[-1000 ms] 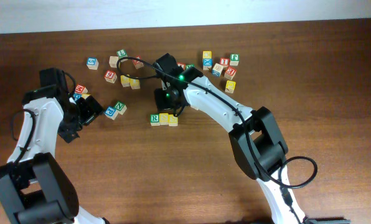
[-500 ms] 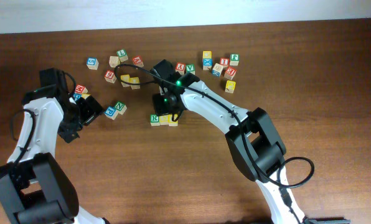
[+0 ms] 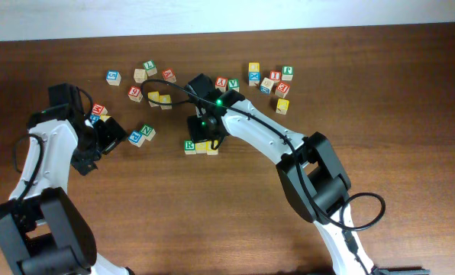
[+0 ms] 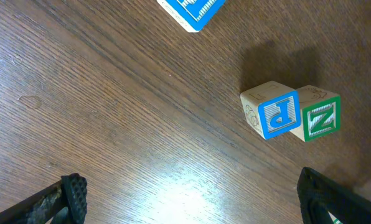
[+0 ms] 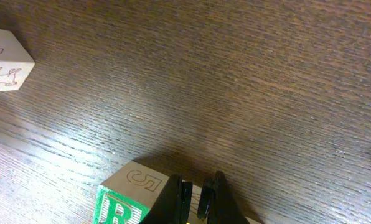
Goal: Spell out RSS
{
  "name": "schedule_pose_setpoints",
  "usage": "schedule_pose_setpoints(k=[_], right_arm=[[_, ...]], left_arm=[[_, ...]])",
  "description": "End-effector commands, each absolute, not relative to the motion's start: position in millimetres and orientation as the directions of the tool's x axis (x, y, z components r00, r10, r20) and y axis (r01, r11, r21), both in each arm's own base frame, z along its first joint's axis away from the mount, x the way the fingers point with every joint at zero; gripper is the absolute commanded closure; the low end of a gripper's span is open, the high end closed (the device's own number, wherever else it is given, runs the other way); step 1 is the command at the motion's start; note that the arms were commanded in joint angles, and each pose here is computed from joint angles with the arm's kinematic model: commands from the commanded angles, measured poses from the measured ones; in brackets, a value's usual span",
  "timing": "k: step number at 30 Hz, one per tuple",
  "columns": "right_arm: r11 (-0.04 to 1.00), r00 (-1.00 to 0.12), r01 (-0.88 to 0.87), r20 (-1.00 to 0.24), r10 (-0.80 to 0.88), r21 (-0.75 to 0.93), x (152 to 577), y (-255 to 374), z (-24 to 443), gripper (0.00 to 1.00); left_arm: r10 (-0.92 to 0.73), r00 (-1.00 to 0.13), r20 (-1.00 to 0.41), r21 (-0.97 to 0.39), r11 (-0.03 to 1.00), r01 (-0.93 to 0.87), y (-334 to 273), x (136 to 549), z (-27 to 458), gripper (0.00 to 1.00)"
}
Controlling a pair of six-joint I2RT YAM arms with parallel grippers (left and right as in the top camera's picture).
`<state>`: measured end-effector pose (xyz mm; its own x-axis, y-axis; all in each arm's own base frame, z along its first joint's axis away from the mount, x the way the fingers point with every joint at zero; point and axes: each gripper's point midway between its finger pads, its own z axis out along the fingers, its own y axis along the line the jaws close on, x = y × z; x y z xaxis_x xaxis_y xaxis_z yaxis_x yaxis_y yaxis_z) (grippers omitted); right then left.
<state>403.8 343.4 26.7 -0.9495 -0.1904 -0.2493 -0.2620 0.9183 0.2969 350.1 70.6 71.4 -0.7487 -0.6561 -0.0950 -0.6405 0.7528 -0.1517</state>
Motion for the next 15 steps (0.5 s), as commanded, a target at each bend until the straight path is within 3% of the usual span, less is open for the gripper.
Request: schedule_pose_setpoints(k=[1,15], right_arm=[[0.925,-0.952,-0.258,-0.234,-0.195,0.28,399.2,341.8,18.7,0.96],[0.923,-0.956,-0.257,-0.217,-0.198,0.288,395.4,341.8,18.3,0.96]], left_arm=[[-0.66,-0.742,-0.118,-0.159,0.75,-0.642,73.7,352.9,79.6,0.01],[-0.66,-0.742,-0.118,-0.159,0.75,-0.642,73.7,352.9,79.6,0.01]])
